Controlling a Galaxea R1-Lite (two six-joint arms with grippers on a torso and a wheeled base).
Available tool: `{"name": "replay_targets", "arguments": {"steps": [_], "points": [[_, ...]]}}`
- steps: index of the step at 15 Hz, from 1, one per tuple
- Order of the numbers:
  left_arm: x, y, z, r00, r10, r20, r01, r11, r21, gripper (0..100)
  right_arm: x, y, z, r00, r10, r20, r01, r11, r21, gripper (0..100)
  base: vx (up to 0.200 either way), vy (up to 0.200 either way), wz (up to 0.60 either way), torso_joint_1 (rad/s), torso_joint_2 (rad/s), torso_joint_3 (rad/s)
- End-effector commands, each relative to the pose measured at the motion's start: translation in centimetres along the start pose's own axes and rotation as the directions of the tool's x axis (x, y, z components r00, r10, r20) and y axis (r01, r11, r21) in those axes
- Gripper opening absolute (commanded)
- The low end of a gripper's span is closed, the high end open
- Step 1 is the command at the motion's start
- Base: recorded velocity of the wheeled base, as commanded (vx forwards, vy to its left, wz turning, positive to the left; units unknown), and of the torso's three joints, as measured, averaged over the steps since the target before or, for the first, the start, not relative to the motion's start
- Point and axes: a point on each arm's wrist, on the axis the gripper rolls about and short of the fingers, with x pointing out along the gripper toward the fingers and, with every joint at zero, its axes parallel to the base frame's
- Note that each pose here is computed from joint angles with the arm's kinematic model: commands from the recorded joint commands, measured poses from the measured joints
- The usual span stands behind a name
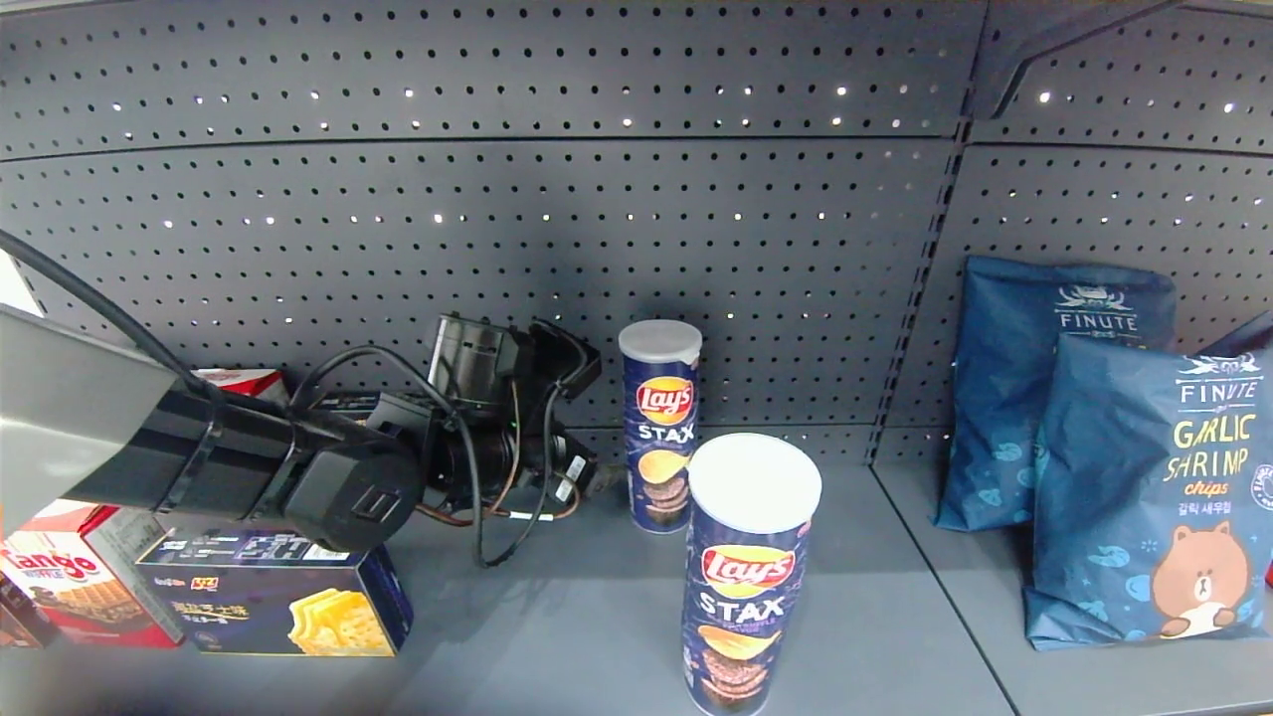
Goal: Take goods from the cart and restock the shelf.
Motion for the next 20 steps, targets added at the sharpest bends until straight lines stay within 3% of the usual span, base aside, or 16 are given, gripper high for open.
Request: {"name": "replay_targets", "arguments": {"steps": [1,10,13,14,15,16,18,19,20], "points": [[0.3,-0.1,0.1,1.000,-0.002,0.002,0.002,1.000,0.002,100,0.0,0.0,0.0,1.000,0.001,-0.002,-0.001,1.000,0.000,100,0.000,0.000,0.00,0.000,0.00,0.000],[0.4,-0.8,0.4,1.000,-0.011,0.006,0.011,1.000,0.001,100,0.0,0.0,0.0,1.000,0.001,-0.002,-0.001,1.000,0.000,100,0.000,0.000,0.00,0.000,0.00,0.000],[-4.6,1.2,3.2,0.991,0.066,0.118,-0.064,0.998,-0.021,100,0.0,0.0,0.0,1.000,0.001,-0.002,-0.001,1.000,0.000,100,0.000,0.000,0.00,0.000,0.00,0.000],[-9.1,2.3,3.7,0.984,0.095,0.152,-0.091,0.995,-0.036,100,0.0,0.0,0.0,1.000,0.001,-0.002,-0.001,1.000,0.000,100,0.000,0.000,0.00,0.000,0.00,0.000],[-12.5,2.8,3.3,0.980,0.119,0.162,-0.111,0.992,-0.060,100,0.0,0.0,0.0,1.000,0.001,-0.002,-0.001,1.000,0.000,100,0.000,0.000,0.00,0.000,0.00,0.000],[-14.9,2.9,2.9,0.973,0.142,0.183,-0.133,0.989,-0.063,100,0.0,0.0,0.0,1.000,0.001,-0.002,-0.001,1.000,0.000,100,0.000,0.000,0.00,0.000,0.00,0.000],[-19.9,3.0,0.7,0.949,0.232,0.212,-0.216,0.972,-0.095,100,0.0,0.0,0.0,1.000,0.001,-0.002,-0.001,1.000,0.000,100,0.000,0.000,0.00,0.000,0.00,0.000],[-20.8,2.9,-0.2,0.947,0.242,0.211,-0.225,0.969,-0.101,100,0.0,0.0,0.0,1.000,0.001,-0.002,-0.001,1.000,0.000,100,0.000,0.000,0.00,0.000,0.00,0.000],[-23.3,2.4,-2.8,0.940,0.272,0.208,-0.253,0.961,-0.113,100,0.0,0.0,0.0,1.000,0.001,-0.002,-0.001,1.000,0.000,100,0.000,0.000,0.00,0.000,0.00,0.000]]}}
